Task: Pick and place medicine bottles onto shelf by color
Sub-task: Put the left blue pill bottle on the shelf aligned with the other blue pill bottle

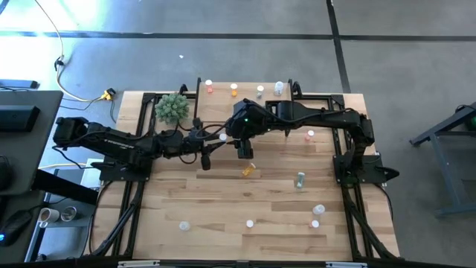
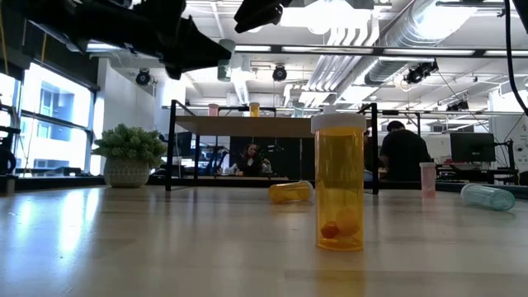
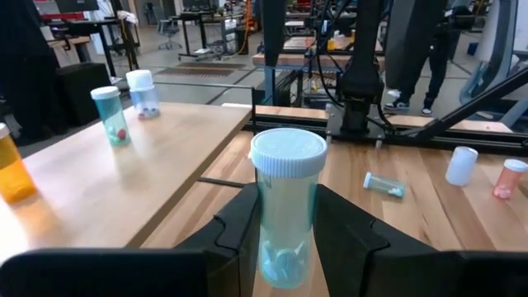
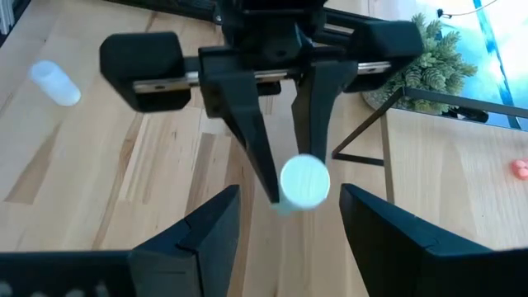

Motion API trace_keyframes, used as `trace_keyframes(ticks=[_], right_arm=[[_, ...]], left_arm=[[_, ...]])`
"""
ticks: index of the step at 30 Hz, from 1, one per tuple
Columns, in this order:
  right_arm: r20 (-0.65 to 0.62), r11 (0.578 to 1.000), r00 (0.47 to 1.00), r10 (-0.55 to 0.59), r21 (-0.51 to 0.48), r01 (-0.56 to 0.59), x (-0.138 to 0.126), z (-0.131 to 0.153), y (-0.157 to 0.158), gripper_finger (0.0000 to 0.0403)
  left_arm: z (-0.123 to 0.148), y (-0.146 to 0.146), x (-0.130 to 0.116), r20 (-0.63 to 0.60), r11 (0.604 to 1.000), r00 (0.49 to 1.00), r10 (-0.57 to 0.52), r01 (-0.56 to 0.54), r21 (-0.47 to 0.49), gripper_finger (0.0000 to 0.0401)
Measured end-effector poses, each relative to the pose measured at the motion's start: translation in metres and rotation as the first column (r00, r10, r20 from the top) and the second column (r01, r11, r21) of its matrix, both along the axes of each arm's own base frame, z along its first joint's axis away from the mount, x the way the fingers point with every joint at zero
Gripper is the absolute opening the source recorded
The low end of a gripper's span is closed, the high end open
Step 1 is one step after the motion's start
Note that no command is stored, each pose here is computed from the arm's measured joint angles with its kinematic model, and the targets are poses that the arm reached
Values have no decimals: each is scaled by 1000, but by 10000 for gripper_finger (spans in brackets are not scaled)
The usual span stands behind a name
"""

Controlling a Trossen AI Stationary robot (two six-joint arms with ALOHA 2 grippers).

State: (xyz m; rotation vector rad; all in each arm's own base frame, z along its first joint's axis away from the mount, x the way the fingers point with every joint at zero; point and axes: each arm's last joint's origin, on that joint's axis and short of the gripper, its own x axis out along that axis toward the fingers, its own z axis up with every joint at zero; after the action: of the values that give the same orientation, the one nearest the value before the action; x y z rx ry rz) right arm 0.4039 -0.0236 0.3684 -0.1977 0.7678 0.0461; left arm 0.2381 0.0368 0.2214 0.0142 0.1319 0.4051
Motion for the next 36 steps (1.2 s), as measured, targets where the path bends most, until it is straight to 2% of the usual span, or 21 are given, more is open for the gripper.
trace_keyframes(ticks=[12,27,31,36], right_arm=[[-16,999,1000,-22,24,23,-1,-1,0,199],[-14,999,999,-52,-8,52,-1,-1,-1,199],[-19,994,995,-94,-51,93,-1,-2,-3,199],[-30,996,995,-92,-17,91,-2,-3,-3,199]], left_arm=[[12,3,23,3,1000,1000,-3,3,26,90],[14,3,25,-10,999,1000,-5,6,39,90],[14,2,25,-8,999,1000,-16,16,38,90],[15,2,25,1,999,1000,-21,21,39,90]])
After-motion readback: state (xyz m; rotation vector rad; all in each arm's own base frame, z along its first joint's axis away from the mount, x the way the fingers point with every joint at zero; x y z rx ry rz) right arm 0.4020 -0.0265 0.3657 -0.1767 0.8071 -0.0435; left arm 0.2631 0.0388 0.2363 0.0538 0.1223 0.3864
